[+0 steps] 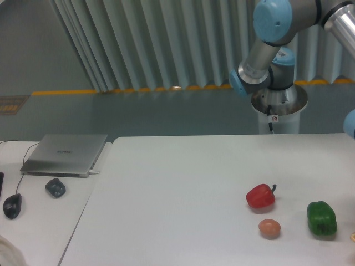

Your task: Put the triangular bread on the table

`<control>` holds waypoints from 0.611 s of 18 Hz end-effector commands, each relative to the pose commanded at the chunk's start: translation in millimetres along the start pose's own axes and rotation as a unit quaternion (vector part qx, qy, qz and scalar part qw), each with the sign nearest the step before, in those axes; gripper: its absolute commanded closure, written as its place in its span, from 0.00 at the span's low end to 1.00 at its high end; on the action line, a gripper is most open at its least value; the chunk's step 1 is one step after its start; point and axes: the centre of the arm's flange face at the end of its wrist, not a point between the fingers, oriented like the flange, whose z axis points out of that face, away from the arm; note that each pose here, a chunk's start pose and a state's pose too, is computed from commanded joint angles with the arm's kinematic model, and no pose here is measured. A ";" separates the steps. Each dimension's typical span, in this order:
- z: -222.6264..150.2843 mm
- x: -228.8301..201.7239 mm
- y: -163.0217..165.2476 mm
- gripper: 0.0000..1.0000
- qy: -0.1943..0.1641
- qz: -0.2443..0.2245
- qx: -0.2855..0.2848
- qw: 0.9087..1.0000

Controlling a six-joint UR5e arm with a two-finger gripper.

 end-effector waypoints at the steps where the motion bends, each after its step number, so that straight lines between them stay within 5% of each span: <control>1: -6.9 -3.0 1.0 0.77 0.000 0.000 0.002 1.000; 11: -78.9 -8.7 21.8 0.77 0.068 -0.013 0.058 0.996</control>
